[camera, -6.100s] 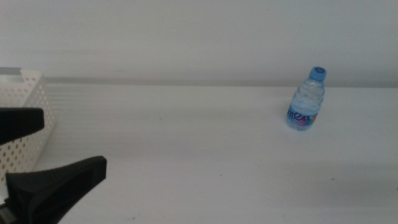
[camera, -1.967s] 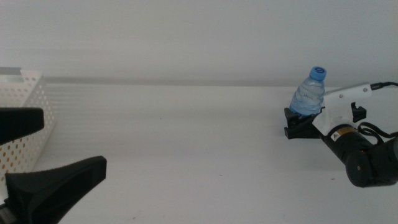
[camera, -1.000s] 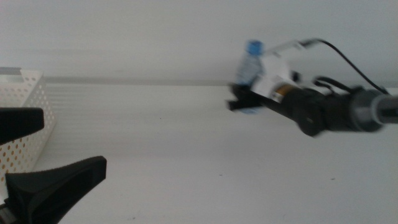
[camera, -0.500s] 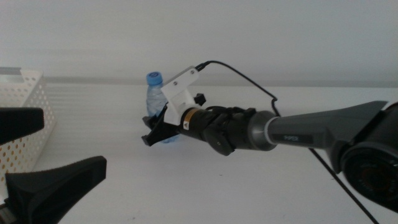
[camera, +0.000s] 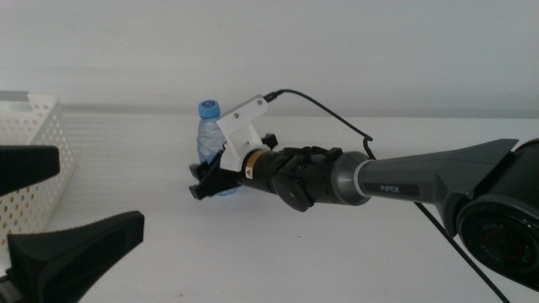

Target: Use arms to grab the bottles and put them into the dustbin to the left of the table.

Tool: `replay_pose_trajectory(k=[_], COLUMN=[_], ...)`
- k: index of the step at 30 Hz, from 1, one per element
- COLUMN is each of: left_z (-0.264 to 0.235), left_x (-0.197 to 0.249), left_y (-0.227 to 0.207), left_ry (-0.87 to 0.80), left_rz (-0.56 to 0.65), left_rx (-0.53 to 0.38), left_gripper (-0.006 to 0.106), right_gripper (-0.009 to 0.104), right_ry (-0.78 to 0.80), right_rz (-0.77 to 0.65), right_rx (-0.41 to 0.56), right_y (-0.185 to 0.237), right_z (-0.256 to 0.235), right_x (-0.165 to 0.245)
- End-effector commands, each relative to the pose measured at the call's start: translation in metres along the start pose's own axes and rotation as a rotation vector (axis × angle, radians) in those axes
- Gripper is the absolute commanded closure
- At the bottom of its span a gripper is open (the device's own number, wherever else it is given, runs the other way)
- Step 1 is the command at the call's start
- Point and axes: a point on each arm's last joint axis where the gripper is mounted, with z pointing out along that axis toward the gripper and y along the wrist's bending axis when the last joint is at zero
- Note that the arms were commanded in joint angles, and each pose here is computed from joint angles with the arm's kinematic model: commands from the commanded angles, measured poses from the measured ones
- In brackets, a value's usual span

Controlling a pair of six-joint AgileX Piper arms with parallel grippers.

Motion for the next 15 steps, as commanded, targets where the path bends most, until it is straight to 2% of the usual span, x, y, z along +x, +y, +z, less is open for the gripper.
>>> replay_pose_trajectory(k=[1, 8, 15], left_z=[-0.001, -0.001, -0.001], left_x=[0.000, 0.000, 0.000], left_y=[-0.001, -0.001, -0.001], left_ry=[-0.018, -0.018, -0.018], left_rz=[-0.010, -0.010, -0.010], left_rx=[0.008, 0.008, 0.008], left_gripper=[0.007, 0.007, 0.007], right_gripper=[0.017, 0.016, 0.016], right_ry=[0.071, 0.186, 0.257], right_rz=[0.016, 0.015, 0.070], right_rx=[0.006, 0.026, 0.036], right_y=[0.001, -0.001, -0.001], right_z=[-0.002, -0.032, -0.098], right_x=[0.002, -0.013, -0.038])
